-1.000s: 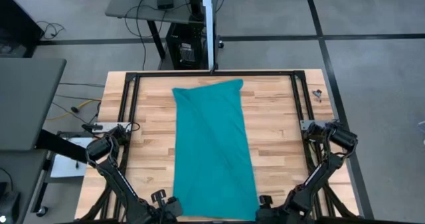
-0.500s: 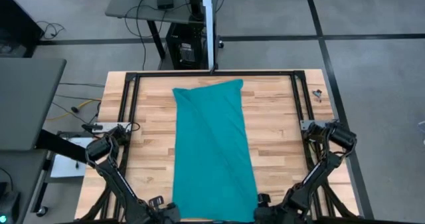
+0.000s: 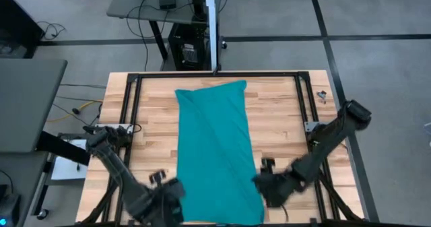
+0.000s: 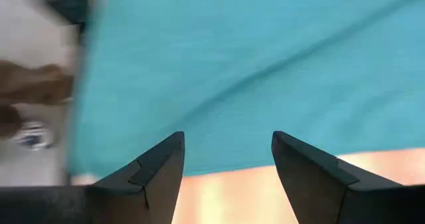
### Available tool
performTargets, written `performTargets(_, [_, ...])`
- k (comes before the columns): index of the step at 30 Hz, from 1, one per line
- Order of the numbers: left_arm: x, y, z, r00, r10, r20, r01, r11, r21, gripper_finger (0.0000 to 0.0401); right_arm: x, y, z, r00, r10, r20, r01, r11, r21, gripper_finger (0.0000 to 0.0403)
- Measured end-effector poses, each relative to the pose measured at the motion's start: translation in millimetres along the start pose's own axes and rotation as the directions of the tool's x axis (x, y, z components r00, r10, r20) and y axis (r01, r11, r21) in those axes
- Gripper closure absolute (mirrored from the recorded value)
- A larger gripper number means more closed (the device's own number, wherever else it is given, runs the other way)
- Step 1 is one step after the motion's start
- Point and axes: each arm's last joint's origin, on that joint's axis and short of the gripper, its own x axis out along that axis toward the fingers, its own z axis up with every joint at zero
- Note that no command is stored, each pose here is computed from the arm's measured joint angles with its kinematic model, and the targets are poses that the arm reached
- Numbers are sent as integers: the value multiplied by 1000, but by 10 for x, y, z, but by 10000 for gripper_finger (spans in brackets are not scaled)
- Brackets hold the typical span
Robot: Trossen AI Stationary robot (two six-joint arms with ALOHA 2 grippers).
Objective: Roll towel
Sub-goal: Fold the blue towel in half
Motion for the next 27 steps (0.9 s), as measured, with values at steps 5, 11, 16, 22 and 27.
performTargets(5, [498,468,303,995,101,0,-101,995,5,283,253,-813,117,990,-134,-49,138,987,88,184])
performTargets(11, [1311,1010,386,988,-154,30,157,981,-114,283,568,-1838,24,981,-153,-118,187,911,368,184])
performTargets(16, [1645,1360,422,981,-169,92,185,962,-201,284,550,-2479,45,969,-237,-62,236,834,499,184])
performTargets(22, [1932,1392,441,967,-225,122,248,943,-223,284,534,-3095,26,932,-363,15,269,718,642,184])
performTargets(27, [1958,1387,435,969,-219,111,241,932,-269,284,650,-3526,33,913,-407,-26,322,680,658,184])
